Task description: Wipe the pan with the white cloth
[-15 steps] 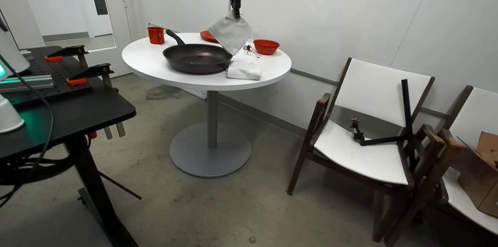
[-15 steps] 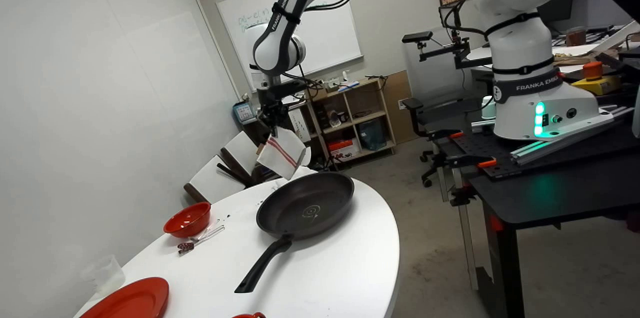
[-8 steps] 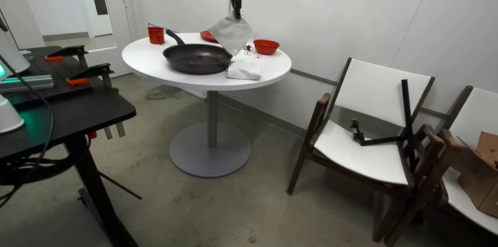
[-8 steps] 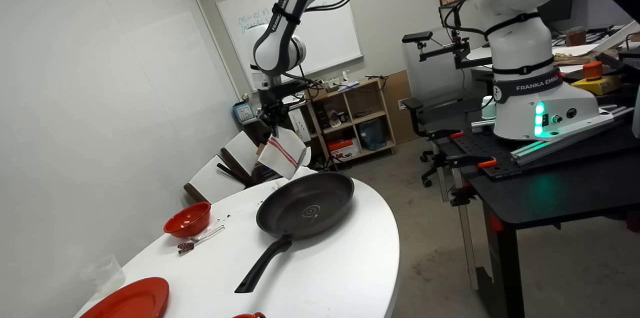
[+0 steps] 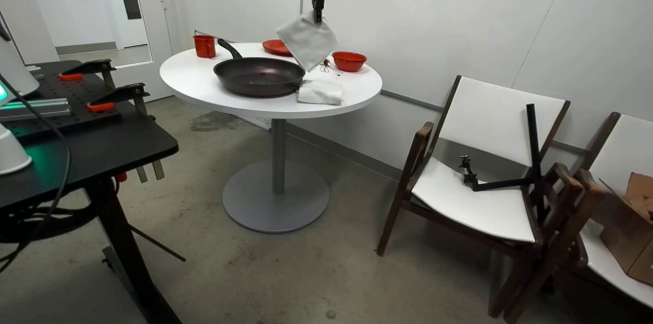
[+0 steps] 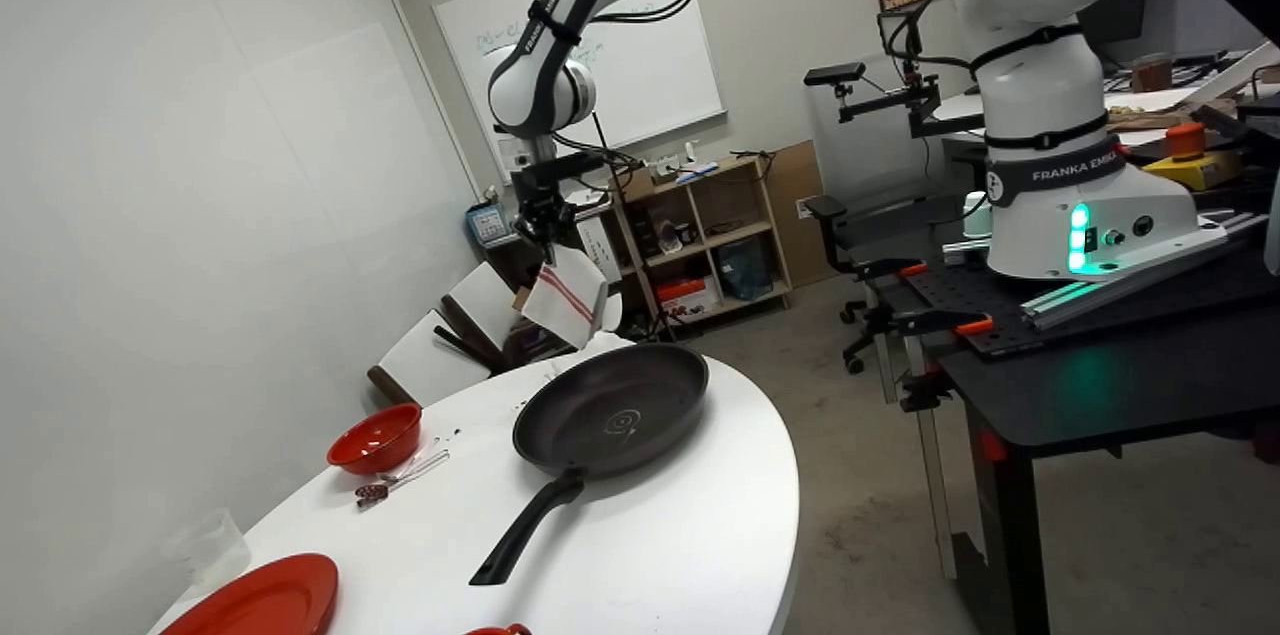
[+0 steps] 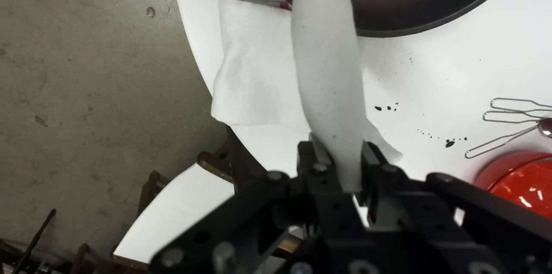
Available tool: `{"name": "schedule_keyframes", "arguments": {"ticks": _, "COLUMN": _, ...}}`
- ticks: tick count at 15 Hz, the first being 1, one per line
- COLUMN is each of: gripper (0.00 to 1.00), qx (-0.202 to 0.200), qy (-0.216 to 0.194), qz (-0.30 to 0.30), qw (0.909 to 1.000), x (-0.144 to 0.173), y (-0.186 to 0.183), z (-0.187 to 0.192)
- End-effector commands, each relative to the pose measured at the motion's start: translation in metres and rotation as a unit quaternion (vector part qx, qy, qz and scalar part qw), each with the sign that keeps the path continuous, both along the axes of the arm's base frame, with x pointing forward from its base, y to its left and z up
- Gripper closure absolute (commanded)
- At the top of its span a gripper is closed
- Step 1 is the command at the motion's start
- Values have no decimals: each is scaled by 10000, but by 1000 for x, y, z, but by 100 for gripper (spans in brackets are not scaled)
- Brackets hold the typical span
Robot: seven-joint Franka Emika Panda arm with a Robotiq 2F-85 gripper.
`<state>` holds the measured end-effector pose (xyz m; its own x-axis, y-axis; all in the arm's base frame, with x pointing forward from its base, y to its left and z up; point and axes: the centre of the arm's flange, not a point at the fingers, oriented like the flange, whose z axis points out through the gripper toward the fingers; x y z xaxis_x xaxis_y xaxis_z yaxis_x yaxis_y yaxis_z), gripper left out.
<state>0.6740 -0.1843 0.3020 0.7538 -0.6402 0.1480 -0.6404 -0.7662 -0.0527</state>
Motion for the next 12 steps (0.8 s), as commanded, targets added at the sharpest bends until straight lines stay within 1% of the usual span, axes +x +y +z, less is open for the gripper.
{"name": "schedule_keyframes", "arguments": {"ticks": 1, "gripper": 96, "qx": 271, "qy": 197, "qz": -71, "qw": 9994, "x": 36, "y": -9, "z": 6}}
{"name": "schedule_keyframes", "arguments": {"ticks": 6, "gripper": 96, "qx": 437, "qy": 304, "qz": 40, "qw": 9986, "x": 65, "y": -1, "z": -3}}
{"name": "schedule_keyframes", "arguments": {"ticks": 9, "gripper": 96, "qx": 659, "qy": 181, "qz": 140, "qw": 9976, "x": 81, "y": 5, "z": -11}}
{"name": "schedule_keyframes", "arguments": {"ticks": 12, "gripper": 96, "qx": 827, "qy": 120, "qz": 77, "qw": 9965, "x": 91, "y": 2, "z": -20}}
